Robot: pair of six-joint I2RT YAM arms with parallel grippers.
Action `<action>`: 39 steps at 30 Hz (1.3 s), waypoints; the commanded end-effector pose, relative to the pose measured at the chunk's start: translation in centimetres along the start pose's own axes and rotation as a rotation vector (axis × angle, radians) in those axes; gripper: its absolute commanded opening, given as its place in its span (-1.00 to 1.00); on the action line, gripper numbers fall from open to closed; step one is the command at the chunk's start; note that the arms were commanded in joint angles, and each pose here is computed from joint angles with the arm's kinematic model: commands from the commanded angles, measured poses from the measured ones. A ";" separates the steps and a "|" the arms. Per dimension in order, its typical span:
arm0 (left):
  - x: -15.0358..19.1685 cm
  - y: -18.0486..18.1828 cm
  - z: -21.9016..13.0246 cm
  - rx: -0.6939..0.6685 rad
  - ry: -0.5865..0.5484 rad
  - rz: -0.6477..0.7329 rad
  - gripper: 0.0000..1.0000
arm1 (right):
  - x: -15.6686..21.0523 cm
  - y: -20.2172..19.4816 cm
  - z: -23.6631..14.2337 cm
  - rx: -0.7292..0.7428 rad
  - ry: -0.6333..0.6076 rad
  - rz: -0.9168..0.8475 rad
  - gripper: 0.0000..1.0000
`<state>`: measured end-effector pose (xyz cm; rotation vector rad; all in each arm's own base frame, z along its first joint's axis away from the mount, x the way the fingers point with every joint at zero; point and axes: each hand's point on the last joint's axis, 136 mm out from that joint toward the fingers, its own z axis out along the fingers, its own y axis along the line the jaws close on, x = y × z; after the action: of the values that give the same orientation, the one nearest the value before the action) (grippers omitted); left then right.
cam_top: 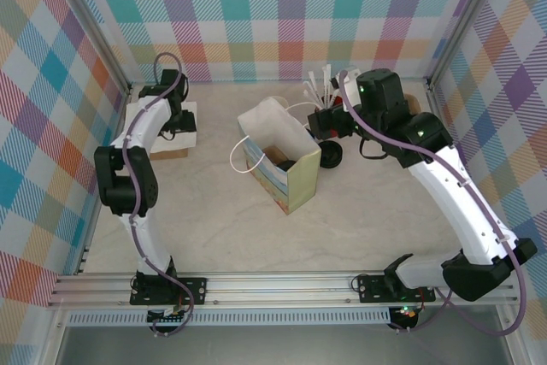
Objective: Pack the takeout coffee
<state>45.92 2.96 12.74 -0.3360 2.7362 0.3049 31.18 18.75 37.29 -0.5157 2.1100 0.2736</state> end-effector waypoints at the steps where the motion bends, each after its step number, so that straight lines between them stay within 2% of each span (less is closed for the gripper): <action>1: -0.7 1.0 0.5 -0.045 0.017 0.030 0.48 | -0.4 -0.7 -0.6 0.030 -0.034 0.000 1.00; 5: -1.1 0.9 2.0 -0.069 0.038 0.041 0.33 | 0.0 -0.7 -0.5 0.032 -0.027 0.004 1.00; 13: -1.0 0.9 3.8 -0.068 0.068 0.040 0.28 | 0.4 -0.6 -0.2 0.024 -0.014 0.008 1.00; 25: -0.6 1.0 5.2 -0.063 0.093 0.035 0.01 | 0.5 -0.5 0.1 0.018 -0.005 0.013 1.00; 39: -0.1 0.9 6.1 -0.063 0.108 0.037 -0.59 | 0.5 -0.5 -0.1 0.017 -0.009 0.016 1.00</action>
<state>47.86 4.41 7.71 -0.3003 2.8364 0.3803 31.22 18.46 36.23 -0.5114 2.1303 0.2527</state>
